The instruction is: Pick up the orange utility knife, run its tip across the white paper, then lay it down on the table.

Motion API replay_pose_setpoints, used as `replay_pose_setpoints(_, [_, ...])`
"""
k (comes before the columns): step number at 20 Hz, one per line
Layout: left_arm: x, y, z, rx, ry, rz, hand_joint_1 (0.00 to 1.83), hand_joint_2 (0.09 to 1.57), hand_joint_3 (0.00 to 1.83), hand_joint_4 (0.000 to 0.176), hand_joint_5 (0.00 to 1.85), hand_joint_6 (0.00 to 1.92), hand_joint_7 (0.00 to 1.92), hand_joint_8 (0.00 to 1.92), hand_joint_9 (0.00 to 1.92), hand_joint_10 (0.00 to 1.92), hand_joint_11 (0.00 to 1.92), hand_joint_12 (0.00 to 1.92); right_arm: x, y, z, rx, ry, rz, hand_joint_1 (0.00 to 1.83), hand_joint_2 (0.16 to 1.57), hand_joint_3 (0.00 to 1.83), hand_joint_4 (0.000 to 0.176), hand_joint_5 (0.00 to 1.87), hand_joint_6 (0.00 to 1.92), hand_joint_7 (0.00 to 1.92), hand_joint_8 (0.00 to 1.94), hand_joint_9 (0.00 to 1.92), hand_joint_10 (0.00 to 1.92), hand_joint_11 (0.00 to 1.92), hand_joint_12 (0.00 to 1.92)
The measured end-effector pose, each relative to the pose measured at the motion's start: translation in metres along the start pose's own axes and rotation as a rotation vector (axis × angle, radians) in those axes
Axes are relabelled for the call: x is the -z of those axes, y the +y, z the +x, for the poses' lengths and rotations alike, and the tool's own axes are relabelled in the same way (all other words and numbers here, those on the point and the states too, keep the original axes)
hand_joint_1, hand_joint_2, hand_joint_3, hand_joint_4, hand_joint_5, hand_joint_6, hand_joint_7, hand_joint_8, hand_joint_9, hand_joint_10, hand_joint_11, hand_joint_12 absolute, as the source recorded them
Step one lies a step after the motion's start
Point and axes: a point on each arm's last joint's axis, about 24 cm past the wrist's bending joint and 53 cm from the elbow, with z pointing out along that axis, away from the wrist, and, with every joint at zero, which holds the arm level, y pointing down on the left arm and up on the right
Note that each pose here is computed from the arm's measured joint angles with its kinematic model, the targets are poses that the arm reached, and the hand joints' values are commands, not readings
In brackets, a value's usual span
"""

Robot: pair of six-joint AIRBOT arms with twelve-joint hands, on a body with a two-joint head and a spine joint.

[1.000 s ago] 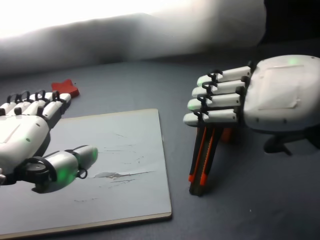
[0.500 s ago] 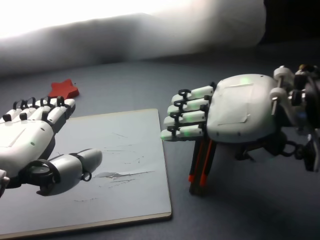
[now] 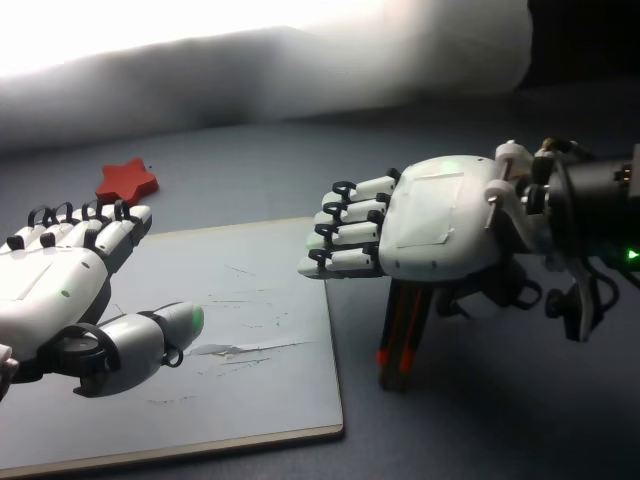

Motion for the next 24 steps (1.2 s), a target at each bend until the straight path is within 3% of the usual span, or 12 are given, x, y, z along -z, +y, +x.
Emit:
replay_pose_setpoints(4, [0.000, 0.000, 0.000, 0.001, 0.000, -0.001, 0.07, 1.31, 0.00, 0.006, 0.00, 0.00, 0.00, 0.00, 0.00, 0.00, 0.00, 0.15, -0.005, -0.004, 0.003, -0.003, 0.003, 0.011, 1.19, 1.05, 0.00, 0.000, 0.00, 0.00, 0.00, 0.00, 0.00, 0.00, 0.00, 0.00])
replay_pose_setpoints(10, [0.000, 0.000, 0.000, 0.001, 0.000, -0.002, 0.05, 1.31, 0.00, 0.010, 0.00, 0.00, 0.00, 0.00, 0.00, 0.00, 0.00, 0.21, -0.012, -0.006, 0.021, -0.021, 0.036, 0.014, 1.23, 1.08, 0.01, 0.000, 0.00, 0.00, 0.00, 0.00, 0.00, 0.00, 0.00, 0.00])
replay_pose_setpoints(19, [-0.001, 0.001, -0.001, -0.002, -0.004, -0.002, 0.08, 1.31, 0.00, 0.003, 0.00, 0.00, 0.00, 0.00, 0.00, 0.00, 0.00, 0.19, -0.018, -0.016, 0.019, -0.043, 0.030, 0.038, 1.23, 1.11, 0.02, 0.000, 0.00, 0.00, 0.00, 0.00, 0.00, 0.00, 0.00, 0.00])
replay_pose_setpoints(21, [-0.001, 0.001, -0.001, -0.001, -0.003, -0.003, 0.06, 1.31, 0.00, 0.010, 0.00, 0.00, 0.00, 0.00, 0.00, 0.00, 0.00, 0.30, -0.018, -0.016, 0.019, -0.043, 0.030, 0.038, 1.24, 1.14, 0.04, 0.000, 0.00, 0.00, 0.00, 0.00, 0.00, 0.00, 0.00, 0.00])
replay_pose_setpoints(24, [-0.001, 0.002, -0.002, -0.001, -0.005, -0.004, 0.05, 1.31, 0.00, 0.004, 0.00, 0.00, 0.00, 0.00, 0.00, 0.00, 0.00, 0.29, -0.018, -0.017, 0.031, -0.046, 0.050, 0.040, 1.19, 1.12, 0.02, 0.000, 0.00, 0.00, 0.00, 0.00, 0.00, 0.00, 0.00, 0.00])
